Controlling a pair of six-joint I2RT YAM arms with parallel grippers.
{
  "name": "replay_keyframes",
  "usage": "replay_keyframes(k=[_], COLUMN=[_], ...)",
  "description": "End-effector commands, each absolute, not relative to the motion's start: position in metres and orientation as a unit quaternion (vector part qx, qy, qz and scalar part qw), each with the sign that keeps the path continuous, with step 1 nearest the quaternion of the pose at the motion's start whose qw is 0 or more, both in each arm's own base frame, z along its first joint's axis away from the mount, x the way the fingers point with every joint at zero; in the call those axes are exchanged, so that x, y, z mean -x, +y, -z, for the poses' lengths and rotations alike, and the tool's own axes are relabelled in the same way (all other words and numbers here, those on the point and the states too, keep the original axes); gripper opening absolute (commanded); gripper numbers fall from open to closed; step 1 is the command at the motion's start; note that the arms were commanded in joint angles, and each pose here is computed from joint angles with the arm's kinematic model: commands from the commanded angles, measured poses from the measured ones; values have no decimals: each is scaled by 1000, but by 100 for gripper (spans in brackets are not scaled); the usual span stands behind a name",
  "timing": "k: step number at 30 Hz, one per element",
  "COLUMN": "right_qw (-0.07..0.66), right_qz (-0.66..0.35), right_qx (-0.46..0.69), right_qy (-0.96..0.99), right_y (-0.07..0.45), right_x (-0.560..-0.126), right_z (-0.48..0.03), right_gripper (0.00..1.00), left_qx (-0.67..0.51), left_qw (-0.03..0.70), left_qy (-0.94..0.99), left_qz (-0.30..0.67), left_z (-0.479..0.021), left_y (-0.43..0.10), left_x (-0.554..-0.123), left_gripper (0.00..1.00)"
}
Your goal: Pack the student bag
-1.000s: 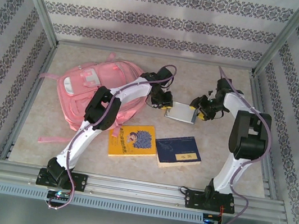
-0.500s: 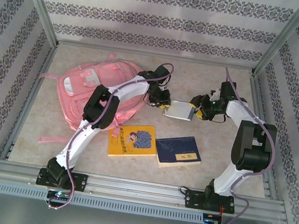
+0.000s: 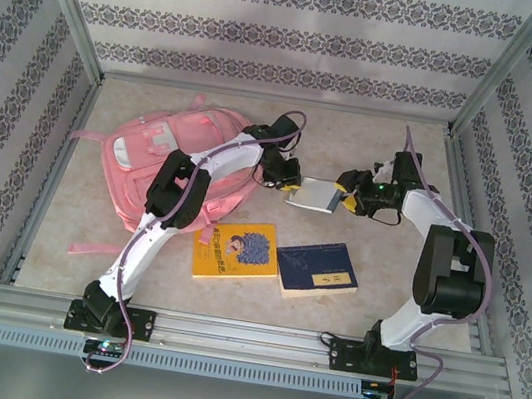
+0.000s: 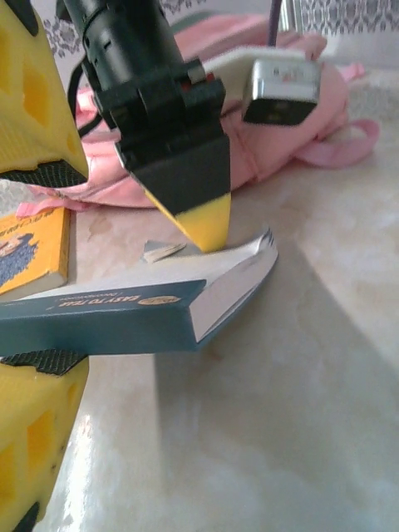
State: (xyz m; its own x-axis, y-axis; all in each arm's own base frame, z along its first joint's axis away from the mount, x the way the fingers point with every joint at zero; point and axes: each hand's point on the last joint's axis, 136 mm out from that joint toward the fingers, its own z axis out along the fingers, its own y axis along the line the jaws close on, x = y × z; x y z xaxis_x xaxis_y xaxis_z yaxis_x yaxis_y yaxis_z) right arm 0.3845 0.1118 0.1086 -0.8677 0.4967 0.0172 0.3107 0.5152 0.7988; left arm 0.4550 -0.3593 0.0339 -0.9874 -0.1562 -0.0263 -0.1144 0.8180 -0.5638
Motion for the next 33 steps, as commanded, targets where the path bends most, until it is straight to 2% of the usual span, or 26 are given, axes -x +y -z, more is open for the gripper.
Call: replay_keyframes(k=[1,13,25,29,31,33], right_qw=[101,88,69,71,70,68], right_qz=[-508,-500,-438,-429,-427,-427], right_qx=[-174,-154,-165,-175,-179,-181], right_qy=[838,848,881,883,884,883], right_y=[148,171,157,152,151,151], right_x=[-378,-379,-376,-375,-375,-375], right_z=[-139,-135,-102,-95,-92,-90], right_gripper=[55,58,58,52,45,31], left_qx=[50,51,63,70,72,73], left_qw=[-23,-18,-16,-14,-13,-12], left_qy=[953,948,950,951,951,950], left_qz=[299,313,304,301,302,302], left_z=[-14,-27,-27,-27,-27,-29], left_y=[-373,-365,-350,-346,-346,-346], left_x=[-420,-427,-431,-432,-433,-433], left_gripper=[16,15,18,19,19,19])
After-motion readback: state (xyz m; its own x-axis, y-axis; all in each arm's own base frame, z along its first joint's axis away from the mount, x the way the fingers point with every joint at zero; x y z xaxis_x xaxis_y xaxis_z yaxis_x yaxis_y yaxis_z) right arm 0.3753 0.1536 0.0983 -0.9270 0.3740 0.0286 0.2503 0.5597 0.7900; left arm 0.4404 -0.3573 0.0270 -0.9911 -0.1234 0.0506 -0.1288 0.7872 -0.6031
